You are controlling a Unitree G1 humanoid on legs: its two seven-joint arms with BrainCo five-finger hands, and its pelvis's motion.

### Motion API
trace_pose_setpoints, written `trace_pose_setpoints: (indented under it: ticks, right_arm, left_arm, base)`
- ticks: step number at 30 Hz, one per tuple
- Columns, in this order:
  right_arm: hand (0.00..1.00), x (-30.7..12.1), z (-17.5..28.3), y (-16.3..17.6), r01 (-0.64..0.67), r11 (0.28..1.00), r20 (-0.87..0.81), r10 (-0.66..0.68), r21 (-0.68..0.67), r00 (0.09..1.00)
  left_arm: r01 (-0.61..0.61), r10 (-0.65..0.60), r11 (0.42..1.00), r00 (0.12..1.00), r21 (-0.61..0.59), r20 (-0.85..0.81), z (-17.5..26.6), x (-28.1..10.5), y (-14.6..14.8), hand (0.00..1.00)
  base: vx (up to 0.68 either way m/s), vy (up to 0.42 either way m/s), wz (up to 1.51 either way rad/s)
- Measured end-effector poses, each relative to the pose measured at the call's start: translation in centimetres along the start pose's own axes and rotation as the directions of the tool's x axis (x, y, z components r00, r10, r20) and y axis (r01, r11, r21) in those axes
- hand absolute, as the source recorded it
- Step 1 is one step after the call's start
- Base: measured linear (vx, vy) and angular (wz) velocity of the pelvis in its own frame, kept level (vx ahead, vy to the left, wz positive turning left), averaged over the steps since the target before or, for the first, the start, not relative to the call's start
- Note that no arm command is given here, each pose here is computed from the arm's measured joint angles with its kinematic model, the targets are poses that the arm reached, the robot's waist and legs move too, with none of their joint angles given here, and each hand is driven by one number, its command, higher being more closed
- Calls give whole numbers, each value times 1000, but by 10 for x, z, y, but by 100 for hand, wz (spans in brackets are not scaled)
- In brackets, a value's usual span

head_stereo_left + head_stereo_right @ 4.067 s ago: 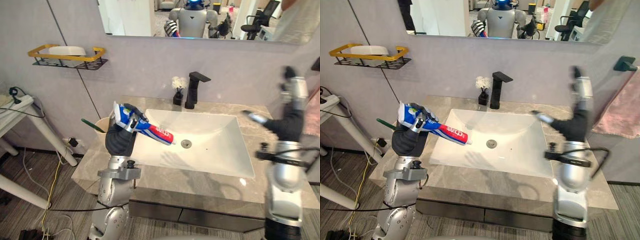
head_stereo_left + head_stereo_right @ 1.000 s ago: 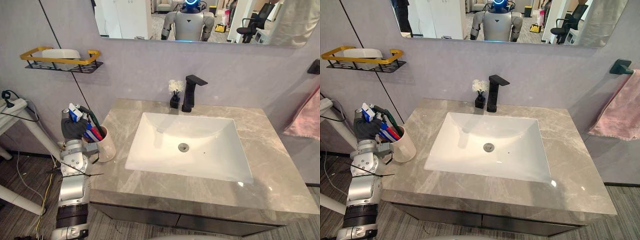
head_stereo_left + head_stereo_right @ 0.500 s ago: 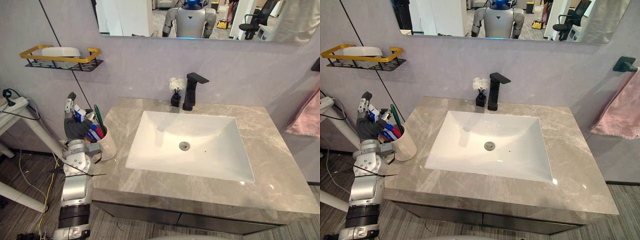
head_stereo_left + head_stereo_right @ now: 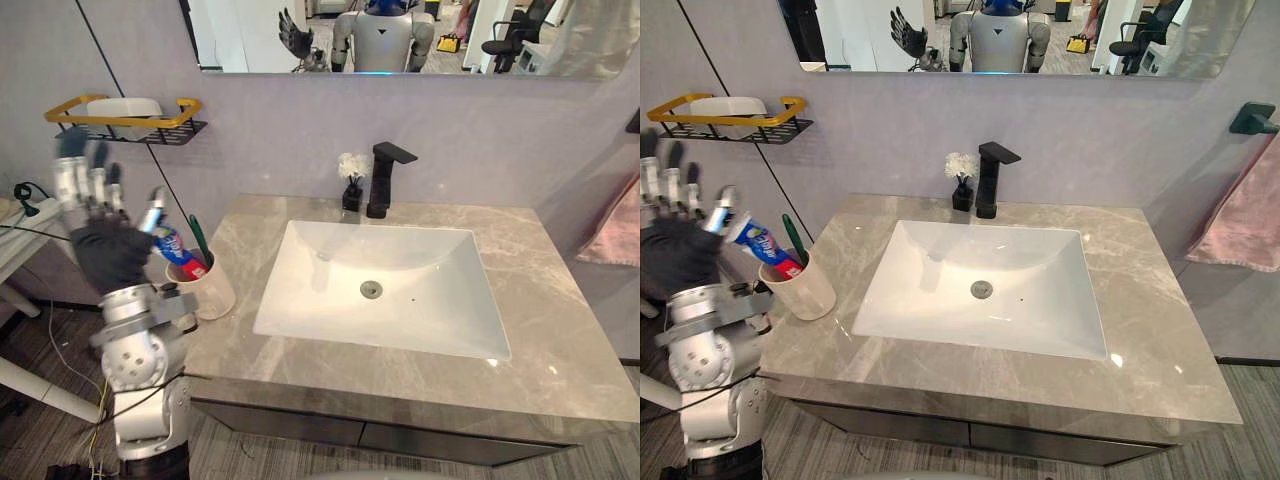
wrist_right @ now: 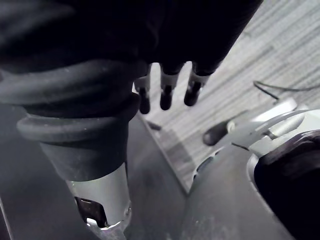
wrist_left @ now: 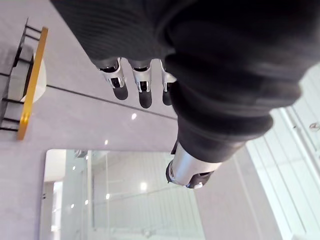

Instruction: Organize washtable

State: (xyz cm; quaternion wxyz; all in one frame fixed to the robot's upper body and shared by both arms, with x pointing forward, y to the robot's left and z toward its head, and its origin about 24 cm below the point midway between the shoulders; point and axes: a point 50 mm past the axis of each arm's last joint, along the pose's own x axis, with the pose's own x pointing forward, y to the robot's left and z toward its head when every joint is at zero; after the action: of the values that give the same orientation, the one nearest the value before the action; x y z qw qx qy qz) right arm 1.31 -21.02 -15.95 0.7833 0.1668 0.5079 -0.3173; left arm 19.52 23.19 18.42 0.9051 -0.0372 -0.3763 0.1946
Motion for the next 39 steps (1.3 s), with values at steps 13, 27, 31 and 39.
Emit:
trace_pose_setpoints:
  ticks: [13,27,31,39]
  right_arm:
    - [0,0,0,5,-13,1000,-4,13,0,1000]
    - [0,0,10,33,-112,989,37,116,-91,993]
    - [0,0,10,34,-117,988,37,121,-99,992]
    - [0,-1,12,33,-114,987,45,120,-109,992]
  left_arm:
    - [-286,268,957,935,-47,-231,-12,-56,43,100]
    - [-303,238,952,820,-42,-520,-67,-91,44,100]
    - [-299,210,954,741,-33,-638,-92,-111,37,100]
    - [-236,113,970,665,-65,-738,-115,-130,22,100]
  base:
    - [-13,-10,6]
    - [-35,-9,0]
    - [0,-8,-7]
    - [-9,-8,-5]
